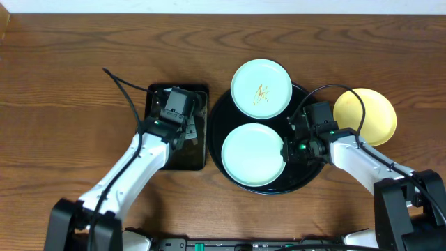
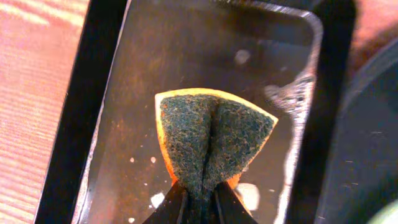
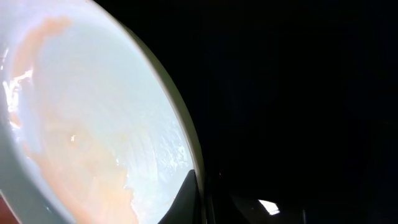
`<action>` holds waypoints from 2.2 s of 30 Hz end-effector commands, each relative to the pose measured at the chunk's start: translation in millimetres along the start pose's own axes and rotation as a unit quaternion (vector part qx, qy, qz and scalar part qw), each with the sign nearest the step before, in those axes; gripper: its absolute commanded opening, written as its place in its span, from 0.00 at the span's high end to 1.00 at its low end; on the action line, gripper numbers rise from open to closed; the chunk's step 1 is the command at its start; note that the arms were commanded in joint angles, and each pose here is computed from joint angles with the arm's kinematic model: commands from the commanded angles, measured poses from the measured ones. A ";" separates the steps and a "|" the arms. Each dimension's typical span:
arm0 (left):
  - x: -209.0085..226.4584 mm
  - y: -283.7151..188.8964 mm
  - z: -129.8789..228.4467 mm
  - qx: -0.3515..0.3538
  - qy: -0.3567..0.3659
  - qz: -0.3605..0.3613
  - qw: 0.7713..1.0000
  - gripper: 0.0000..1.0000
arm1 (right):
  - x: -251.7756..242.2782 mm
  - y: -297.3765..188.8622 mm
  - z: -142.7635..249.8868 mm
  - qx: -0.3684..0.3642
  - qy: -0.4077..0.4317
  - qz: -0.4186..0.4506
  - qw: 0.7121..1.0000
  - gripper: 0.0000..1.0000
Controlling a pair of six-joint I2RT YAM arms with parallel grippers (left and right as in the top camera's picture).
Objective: Clean dirty plates on tray and stack at the side
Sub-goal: 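Return the sponge with the left gripper to the black tray, then lift the pale green plate with the right gripper and carry it right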
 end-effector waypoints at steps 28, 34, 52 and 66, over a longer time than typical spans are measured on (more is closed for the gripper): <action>-1.3 30.1 8.8 0.027 0.007 -0.012 1.000 0.87 | 13.6 -132.9 -21.3 -0.297 -0.123 0.281 0.904 0.99; -1.8 30.2 8.0 0.025 0.007 -0.011 1.000 0.88 | 21.6 -139.6 -17.8 -0.312 -0.158 0.365 0.863 0.99; -3.1 54.3 18.7 0.054 0.015 -0.026 0.998 0.88 | 69.6 -164.2 -6.1 -0.390 -0.226 0.507 0.734 0.99; -2.8 66.2 26.0 0.072 0.020 -0.035 0.997 0.88 | 72.8 -166.6 -8.0 -0.408 -0.214 0.500 0.733 0.99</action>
Point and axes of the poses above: each gripper's point midway between its finger pads, its own y axis out along the fingers, its own x axis along the line the jaws close on, z = x × y, the point moved 7 cm from there along -y, back along the fingers
